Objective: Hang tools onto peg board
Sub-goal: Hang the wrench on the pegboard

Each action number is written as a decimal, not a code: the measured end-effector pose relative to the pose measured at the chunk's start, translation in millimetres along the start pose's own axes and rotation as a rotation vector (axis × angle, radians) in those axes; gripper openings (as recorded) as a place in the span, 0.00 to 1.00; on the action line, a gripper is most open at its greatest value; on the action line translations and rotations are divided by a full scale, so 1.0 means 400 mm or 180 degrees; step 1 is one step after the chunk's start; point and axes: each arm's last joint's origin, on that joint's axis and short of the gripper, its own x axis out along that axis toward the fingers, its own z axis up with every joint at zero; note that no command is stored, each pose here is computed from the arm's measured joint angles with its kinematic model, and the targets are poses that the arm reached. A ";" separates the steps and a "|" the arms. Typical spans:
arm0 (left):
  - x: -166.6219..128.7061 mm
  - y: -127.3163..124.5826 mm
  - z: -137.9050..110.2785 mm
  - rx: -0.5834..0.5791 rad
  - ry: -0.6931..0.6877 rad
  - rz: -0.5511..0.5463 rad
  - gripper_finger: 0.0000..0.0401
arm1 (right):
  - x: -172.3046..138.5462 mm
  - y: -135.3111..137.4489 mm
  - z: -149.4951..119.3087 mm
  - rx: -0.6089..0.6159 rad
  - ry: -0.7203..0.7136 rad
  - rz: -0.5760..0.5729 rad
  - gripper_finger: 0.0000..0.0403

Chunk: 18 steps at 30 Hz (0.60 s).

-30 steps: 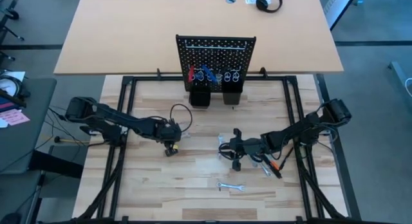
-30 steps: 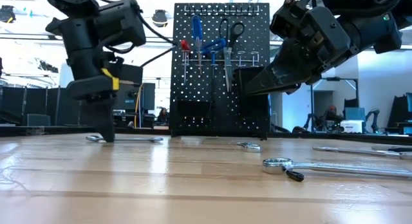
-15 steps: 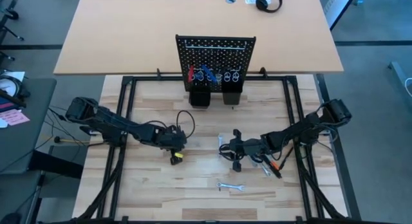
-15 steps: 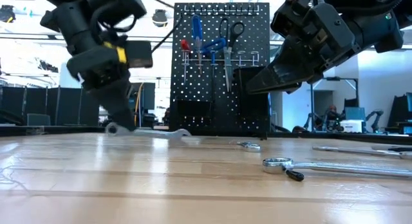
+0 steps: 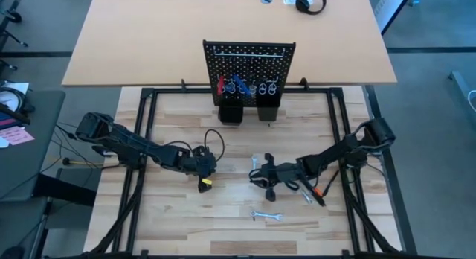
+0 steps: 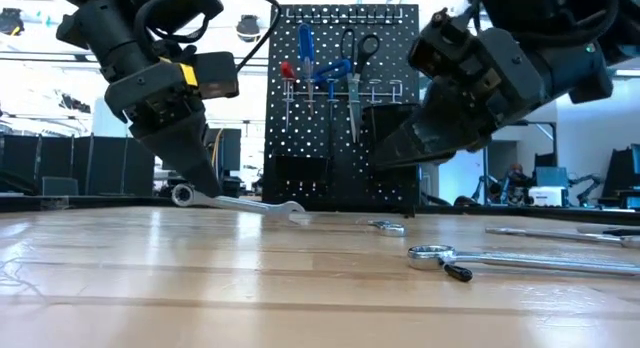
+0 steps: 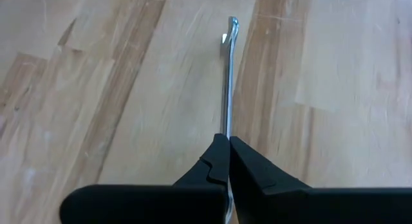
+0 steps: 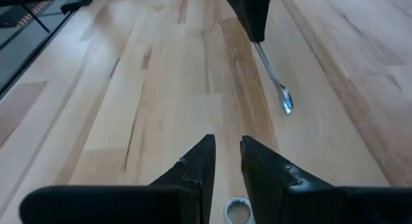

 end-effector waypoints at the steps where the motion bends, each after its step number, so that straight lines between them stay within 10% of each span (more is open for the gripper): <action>1: 0.001 0.001 -0.003 -0.0002 -0.0004 0.0000 0.00 | 0.002 0.001 0.003 -0.0022 0.0014 -0.0001 0.22; 18: 0.013 0.014 -0.041 -0.0105 -0.0017 0.0006 0.00 | 0.005 0.014 0.018 -0.0172 -0.0008 0.0042 0.22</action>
